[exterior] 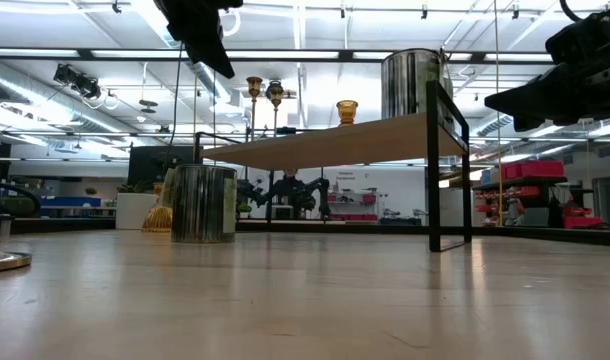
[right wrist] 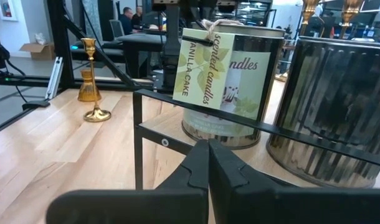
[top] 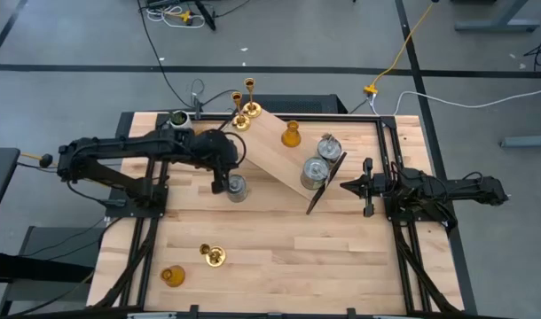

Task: Pick & Place candle stick holders
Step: Put the scented candle on the shelf

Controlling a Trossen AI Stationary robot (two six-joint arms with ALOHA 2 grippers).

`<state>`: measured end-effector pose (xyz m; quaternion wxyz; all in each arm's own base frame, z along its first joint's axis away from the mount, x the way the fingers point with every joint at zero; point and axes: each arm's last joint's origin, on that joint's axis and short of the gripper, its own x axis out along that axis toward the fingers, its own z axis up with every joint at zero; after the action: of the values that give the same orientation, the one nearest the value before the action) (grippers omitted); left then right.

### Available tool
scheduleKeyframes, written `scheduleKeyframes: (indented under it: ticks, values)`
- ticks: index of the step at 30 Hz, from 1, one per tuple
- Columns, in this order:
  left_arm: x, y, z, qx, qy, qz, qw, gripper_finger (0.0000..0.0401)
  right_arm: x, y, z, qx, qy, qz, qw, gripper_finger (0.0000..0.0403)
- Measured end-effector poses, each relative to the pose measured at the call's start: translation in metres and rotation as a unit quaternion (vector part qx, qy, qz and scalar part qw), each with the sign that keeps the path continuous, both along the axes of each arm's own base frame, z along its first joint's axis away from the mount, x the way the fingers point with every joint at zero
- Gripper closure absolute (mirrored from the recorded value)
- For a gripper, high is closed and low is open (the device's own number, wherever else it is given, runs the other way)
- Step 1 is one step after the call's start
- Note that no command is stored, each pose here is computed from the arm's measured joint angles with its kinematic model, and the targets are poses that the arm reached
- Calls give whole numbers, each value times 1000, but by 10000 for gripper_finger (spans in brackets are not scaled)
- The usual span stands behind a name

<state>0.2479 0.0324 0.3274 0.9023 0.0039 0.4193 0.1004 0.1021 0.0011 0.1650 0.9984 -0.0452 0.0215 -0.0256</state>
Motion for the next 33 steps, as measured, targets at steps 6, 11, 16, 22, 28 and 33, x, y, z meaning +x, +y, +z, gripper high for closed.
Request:
scheduleKeyframes:
  ticks: [6,11,16,22,28,33]
  values:
    - [0,-4,-1,-3,4,-13,1000,372,0,0,0,0,0,0,1000,400]
    - [0,-11,-6,-25,24,-17,999,336,0,0,0,0,0,0,1000,400]
    - [-4,-21,-9,-50,47,-5,998,278,0,0,0,0,0,0,1000,400]
    - [-10,-34,-13,-71,83,8,994,197,0,0,0,0,0,0,1000,400]
    - [-10,-46,-13,-78,81,0,994,132,0,0,0,0,0,0,1000,400]
    - [-10,-53,-12,-81,79,-8,994,115,0,0,0,0,0,0,1000,400]
